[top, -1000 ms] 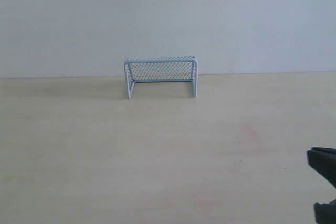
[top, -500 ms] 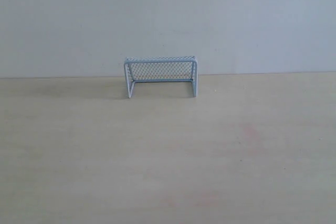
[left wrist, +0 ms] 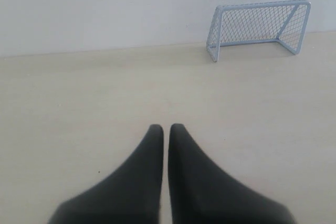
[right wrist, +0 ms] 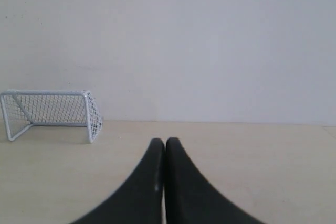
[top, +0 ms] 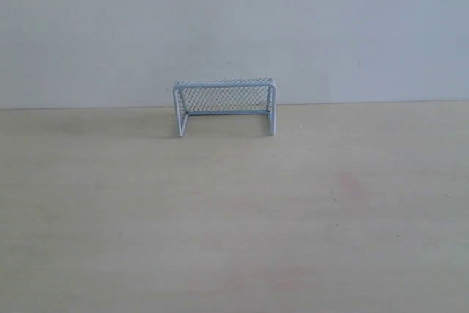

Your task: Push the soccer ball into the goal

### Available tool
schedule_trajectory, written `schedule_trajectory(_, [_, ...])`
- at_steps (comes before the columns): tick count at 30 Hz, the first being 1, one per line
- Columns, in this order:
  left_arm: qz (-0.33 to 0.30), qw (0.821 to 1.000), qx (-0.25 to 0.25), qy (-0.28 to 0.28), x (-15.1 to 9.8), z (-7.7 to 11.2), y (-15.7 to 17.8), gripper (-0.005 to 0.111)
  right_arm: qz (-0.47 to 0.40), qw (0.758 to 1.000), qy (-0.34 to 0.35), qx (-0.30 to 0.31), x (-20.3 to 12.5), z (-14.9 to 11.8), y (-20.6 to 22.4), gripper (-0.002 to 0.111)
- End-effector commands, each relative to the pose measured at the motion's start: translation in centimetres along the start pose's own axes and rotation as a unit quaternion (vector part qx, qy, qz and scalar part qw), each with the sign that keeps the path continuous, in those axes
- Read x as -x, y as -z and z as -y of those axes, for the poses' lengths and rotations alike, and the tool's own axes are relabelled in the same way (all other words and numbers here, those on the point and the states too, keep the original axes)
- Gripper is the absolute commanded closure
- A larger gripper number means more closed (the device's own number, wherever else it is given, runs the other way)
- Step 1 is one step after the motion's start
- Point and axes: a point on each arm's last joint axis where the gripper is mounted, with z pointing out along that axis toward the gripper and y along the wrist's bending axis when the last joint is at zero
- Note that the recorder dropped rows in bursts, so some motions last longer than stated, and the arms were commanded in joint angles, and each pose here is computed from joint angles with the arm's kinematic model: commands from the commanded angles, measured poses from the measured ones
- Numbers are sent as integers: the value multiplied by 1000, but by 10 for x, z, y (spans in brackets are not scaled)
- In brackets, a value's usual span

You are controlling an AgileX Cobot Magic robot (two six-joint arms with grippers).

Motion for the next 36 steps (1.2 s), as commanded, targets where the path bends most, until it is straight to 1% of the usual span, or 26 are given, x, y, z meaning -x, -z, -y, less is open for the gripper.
schedule_trajectory(1, [1, 1000, 1, -3, -1, 0, 0, 102, -3, 999, -32, -6, -2, 1, 0, 108])
schedule_trajectory(5, [1, 1000, 1, -3, -1, 0, 0, 102, -9, 997, -82, -9, -3, 1, 0, 108])
schedule_trajectory(13, [1, 1000, 1, -3, -1, 0, 0, 102, -11, 993, -119, -9, -3, 1, 0, 108])
schedule_trajectory(16, [1, 1000, 1, -3, -1, 0, 0, 102, -29, 990, -136, -16, -7, 2, 0, 108])
schedule_trajectory(18, [1, 1000, 1, -3, -1, 0, 0, 102, -47, 992, -115, -15, -10, 1, 1, 108])
schedule_trajectory(21, [1, 1000, 1, -3, -1, 0, 0, 102, -77, 996, -54, -5, -15, 0, 1, 108])
schedule_trajectory(25, [1, 1000, 1, -3, -1, 0, 0, 102, -128, 992, -9, 6, -24, -2, 3, 108])
schedule_trajectory(28, [1, 1000, 1, -3, -1, 0, 0, 102, -157, 988, -9, 7, -29, -2, 5, 108])
schedule_trajectory(36, [1, 1000, 1, -3, -1, 0, 0, 102, -157, 987, -33, 3, -29, -2, 5, 108])
